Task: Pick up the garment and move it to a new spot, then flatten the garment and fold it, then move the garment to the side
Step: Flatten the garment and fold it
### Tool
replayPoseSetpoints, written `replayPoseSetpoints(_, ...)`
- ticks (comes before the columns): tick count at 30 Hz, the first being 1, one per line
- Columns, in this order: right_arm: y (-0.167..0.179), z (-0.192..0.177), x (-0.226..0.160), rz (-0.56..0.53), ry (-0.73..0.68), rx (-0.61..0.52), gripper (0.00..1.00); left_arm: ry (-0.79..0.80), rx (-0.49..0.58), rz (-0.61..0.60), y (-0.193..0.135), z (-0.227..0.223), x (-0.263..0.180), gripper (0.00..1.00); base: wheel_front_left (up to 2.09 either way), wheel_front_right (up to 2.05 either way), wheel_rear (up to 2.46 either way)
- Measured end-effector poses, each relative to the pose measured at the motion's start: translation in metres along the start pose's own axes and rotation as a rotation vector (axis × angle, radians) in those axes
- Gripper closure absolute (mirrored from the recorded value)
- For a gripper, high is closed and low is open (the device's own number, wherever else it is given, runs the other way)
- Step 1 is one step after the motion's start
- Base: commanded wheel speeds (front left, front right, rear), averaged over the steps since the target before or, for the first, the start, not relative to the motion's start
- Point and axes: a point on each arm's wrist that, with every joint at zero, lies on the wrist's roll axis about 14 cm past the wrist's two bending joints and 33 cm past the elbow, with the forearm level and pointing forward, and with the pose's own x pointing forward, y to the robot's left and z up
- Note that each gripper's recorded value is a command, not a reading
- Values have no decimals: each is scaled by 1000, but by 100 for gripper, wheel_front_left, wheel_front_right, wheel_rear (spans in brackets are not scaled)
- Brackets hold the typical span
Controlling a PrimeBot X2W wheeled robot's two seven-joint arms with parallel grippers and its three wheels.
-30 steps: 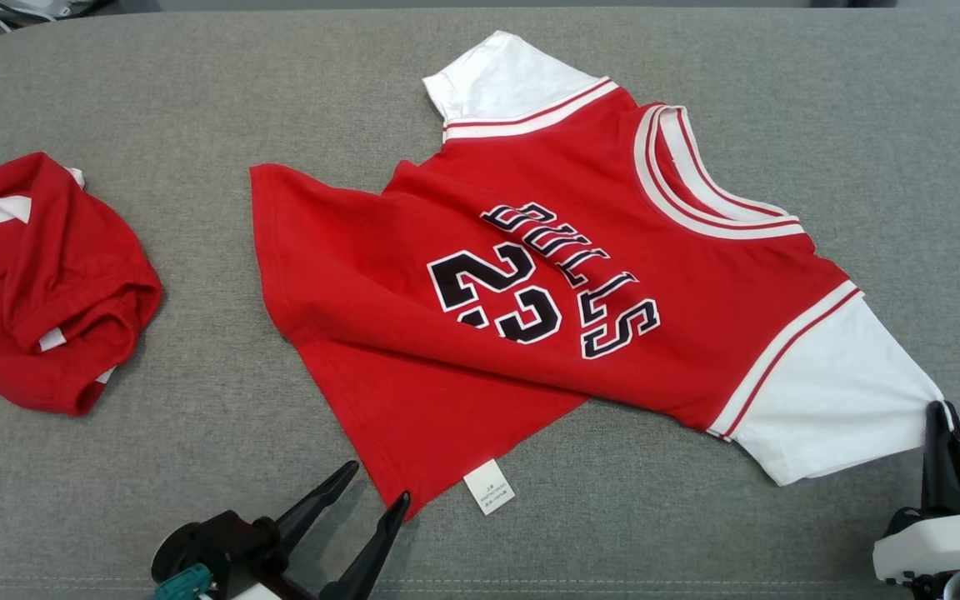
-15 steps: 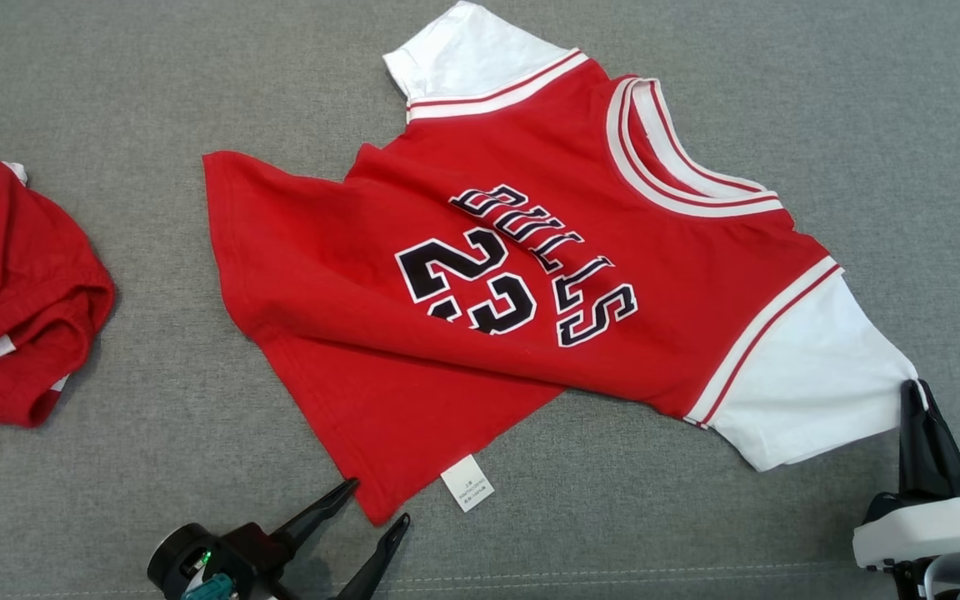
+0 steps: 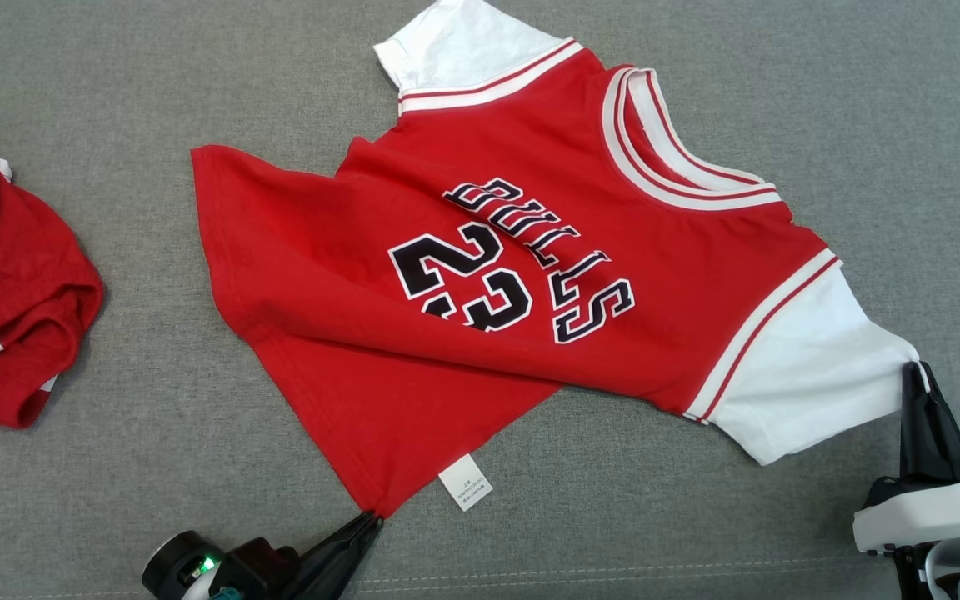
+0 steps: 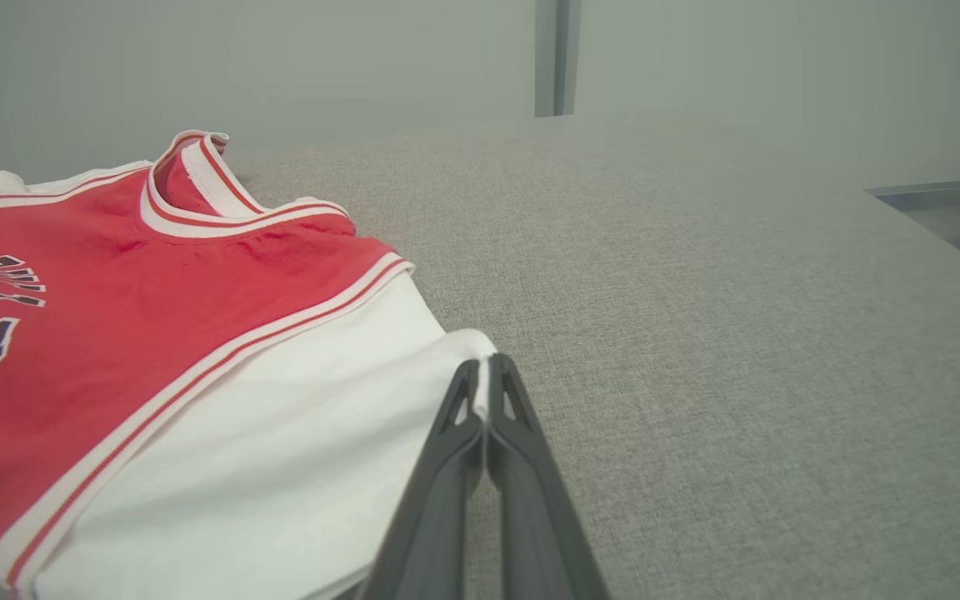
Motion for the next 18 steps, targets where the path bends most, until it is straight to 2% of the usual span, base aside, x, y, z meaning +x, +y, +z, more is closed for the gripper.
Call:
replayPoseSetpoints(12, 4, 8, 6, 11, -15, 1, 100, -15, 12, 17, 7, 6, 1, 100, 0, 0, 0)
replayPoseSetpoints(18, 9, 16, 5, 23, -36, 11, 100, -138, 20, 67, 16, 45, -2, 100, 0, 0, 0)
